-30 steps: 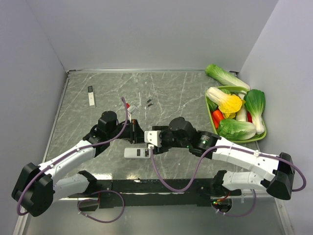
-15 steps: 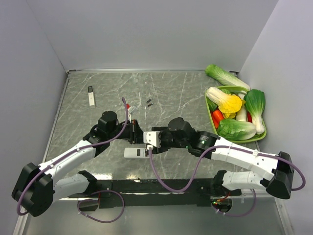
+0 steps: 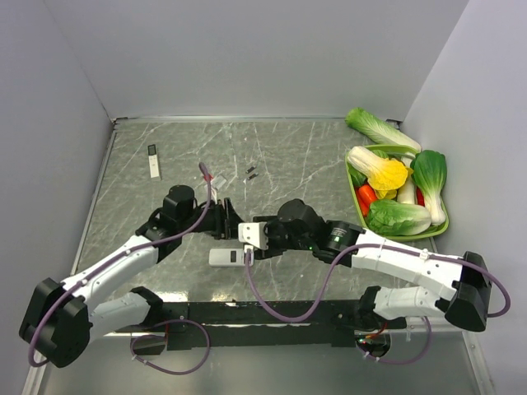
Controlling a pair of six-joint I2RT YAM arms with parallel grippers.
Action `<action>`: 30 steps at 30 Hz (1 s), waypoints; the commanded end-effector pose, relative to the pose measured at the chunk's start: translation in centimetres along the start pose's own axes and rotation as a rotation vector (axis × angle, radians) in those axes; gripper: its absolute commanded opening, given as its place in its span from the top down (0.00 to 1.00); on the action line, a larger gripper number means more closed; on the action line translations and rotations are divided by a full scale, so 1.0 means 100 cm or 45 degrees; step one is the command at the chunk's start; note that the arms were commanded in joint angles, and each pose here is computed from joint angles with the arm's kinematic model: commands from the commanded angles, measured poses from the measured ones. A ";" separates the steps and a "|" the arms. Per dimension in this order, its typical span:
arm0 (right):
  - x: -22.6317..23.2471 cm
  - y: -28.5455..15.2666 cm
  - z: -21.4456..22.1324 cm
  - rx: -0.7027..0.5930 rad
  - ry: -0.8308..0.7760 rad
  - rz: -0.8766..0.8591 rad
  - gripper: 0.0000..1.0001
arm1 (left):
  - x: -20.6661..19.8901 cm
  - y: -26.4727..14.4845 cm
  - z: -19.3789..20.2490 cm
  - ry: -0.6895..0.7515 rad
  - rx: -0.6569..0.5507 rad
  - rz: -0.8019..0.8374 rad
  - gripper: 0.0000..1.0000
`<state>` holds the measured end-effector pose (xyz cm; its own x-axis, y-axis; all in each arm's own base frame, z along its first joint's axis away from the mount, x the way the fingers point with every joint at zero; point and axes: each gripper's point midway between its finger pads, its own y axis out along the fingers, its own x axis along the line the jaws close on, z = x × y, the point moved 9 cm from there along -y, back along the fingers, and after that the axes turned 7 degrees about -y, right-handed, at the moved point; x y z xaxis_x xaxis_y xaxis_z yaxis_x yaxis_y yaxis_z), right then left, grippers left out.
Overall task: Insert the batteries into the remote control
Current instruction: Pick up the battery cover at the center of the board.
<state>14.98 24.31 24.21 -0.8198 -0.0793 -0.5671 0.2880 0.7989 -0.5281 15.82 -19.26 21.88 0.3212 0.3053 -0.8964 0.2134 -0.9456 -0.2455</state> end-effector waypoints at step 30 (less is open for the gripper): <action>0.034 0.098 0.036 0.378 0.430 -0.379 0.81 | 0.102 -0.025 0.030 -0.204 -0.218 -1.246 0.13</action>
<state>16.22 29.12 14.53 -0.9805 -0.0657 -0.1851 0.1148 0.5728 -0.8116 15.87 -13.81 12.94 -0.1754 0.9072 -0.3823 0.4547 -0.2697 -0.8488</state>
